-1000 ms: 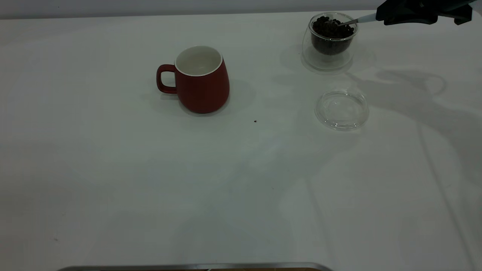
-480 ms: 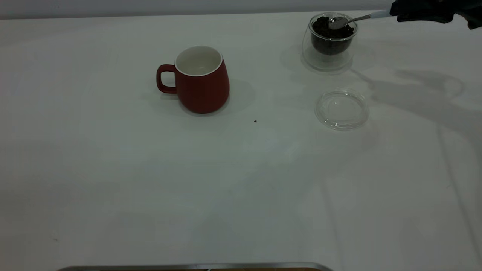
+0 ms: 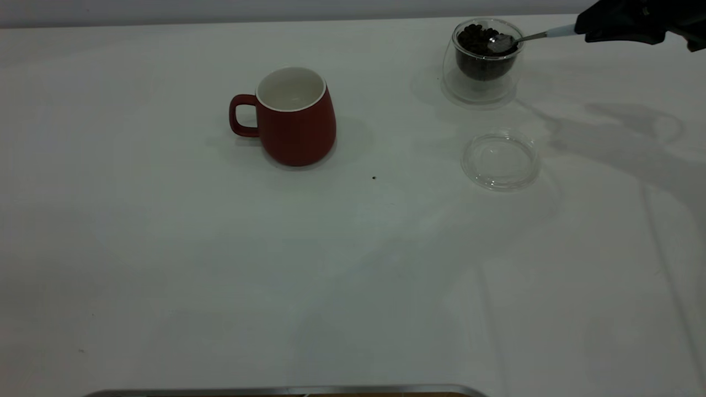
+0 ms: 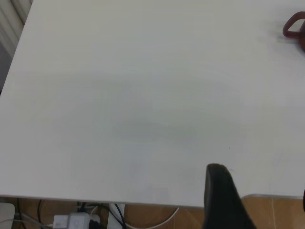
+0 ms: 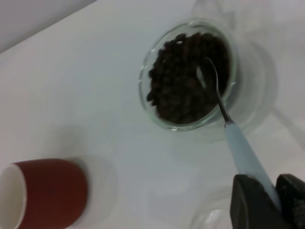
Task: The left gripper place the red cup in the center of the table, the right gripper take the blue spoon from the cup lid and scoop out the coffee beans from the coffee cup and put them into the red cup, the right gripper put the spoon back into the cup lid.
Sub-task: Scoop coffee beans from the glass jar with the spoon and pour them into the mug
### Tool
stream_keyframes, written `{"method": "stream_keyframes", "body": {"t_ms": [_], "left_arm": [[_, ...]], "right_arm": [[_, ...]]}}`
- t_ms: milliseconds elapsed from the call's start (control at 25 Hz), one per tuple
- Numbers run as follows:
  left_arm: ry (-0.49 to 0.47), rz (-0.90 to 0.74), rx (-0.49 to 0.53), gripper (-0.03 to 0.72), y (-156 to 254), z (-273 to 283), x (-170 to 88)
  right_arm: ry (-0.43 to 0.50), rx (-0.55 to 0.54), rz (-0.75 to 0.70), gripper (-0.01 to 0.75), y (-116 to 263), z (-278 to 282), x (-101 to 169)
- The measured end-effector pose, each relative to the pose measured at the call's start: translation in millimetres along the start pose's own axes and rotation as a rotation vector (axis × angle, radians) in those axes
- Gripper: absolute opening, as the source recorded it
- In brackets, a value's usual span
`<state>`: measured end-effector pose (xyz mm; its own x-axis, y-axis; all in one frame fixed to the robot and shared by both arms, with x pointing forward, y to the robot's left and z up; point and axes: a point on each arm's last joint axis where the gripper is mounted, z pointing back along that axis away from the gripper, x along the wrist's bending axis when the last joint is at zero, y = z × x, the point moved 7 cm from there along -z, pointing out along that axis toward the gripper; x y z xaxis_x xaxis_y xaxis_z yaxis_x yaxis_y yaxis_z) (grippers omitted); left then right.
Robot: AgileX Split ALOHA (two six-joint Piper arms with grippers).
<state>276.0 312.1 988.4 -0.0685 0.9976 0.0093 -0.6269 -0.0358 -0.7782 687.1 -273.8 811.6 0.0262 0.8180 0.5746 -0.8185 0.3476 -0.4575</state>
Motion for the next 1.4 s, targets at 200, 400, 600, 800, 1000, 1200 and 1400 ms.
{"method": "stream_keyframes", "body": {"t_ms": [200, 400, 600, 800, 1000, 1200, 1400], "left_arm": [[0.0, 0.0, 0.0, 0.466, 0.0, 0.0, 0.0], [0.0, 0.0, 0.0, 0.466, 0.0, 0.0, 0.0], [0.0, 0.0, 0.0, 0.466, 0.0, 0.0, 0.0], [0.0, 0.0, 0.0, 0.466, 0.0, 0.0, 0.0], [0.0, 0.0, 0.0, 0.466, 0.0, 0.0, 0.0], [0.0, -0.002, 0.0, 0.466, 0.0, 0.0, 0.0], [0.0, -0.002, 0.0, 0.466, 0.0, 0.0, 0.0]], "right_arm": [[0.003, 0.002, 0.004, 0.105, 0.8, -1.1, 1.2], [-0.013, 0.015, -0.012, 0.105, 4.8, -4.8, 9.7], [-0.024, 0.024, -0.053, 0.105, 6.8, -6.4, 14.2], [-0.025, 0.025, -0.095, 0.105, 6.9, -6.4, 14.4], [-0.028, 0.028, -0.132, 0.105, 7.7, -7.0, 14.5], [-0.068, 0.048, -0.203, 0.105, 13.6, -11.6, 6.6], [-0.094, 0.037, -0.241, 0.105, 9.6, -7.1, 0.1]]}}
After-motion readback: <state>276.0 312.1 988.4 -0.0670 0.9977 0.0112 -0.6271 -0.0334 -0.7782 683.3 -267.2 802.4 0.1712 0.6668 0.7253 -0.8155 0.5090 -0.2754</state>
